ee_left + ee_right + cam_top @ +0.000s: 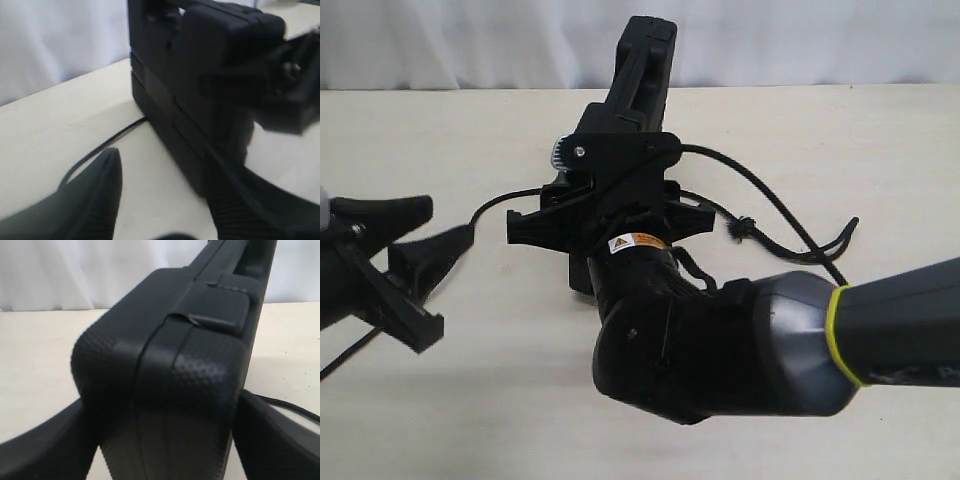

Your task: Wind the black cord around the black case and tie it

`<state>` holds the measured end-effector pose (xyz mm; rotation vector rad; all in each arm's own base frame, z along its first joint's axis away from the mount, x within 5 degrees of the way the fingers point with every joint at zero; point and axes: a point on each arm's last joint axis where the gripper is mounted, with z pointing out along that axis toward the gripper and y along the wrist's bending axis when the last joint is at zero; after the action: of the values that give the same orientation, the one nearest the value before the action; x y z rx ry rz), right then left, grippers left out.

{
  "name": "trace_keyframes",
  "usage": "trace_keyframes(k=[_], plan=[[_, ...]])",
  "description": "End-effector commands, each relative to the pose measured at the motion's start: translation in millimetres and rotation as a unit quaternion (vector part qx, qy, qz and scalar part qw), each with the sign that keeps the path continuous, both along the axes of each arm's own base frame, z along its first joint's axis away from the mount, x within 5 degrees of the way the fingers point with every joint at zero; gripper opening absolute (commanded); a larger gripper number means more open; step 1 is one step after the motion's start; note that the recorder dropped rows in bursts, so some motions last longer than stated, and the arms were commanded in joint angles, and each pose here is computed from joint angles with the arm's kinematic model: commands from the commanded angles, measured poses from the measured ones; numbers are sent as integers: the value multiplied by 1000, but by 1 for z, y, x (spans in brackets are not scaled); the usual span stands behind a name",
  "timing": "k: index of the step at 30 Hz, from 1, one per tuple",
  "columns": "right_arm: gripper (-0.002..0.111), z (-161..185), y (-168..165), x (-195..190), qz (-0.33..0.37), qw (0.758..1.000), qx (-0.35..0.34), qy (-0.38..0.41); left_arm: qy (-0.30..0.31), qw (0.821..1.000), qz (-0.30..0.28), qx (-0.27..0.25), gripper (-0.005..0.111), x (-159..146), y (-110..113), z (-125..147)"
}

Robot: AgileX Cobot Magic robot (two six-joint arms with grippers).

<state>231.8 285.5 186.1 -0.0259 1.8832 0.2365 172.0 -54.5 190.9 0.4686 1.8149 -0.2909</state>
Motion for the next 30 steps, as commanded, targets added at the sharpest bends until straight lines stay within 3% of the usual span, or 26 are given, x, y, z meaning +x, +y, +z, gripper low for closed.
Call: trace_keyframes(k=[1, 5, 9, 11, 17, 22, 30], plan=[[4, 14, -5, 5, 1, 1000, 15, -15, 19, 999, -44, 16, 48, -2, -6, -14], [4, 26, -8, 3, 1, 999, 30, -23, 43, 997, -59, 35, 48, 3, -8, -29], [4, 29, -9, 3, 0, 999, 34, -25, -2, 987, -146, 71, 48, 4, -20, -38], [4, 29, -10, 4, -2, 999, 34, -25, -18, 984, -165, 63, 48, 6, -23, -41], [4, 29, -11, 5, -11, 998, 53, -23, -18, 982, -172, 73, 48, 11, -25, -55], [4, 28, -12, 8, -24, 994, 107, -3, -68, 981, -180, 25, 48, 14, -29, -48], [4, 25, -12, 11, -20, 990, 136, 22, -75, 981, -177, 36, 49, 36, -32, -46]])
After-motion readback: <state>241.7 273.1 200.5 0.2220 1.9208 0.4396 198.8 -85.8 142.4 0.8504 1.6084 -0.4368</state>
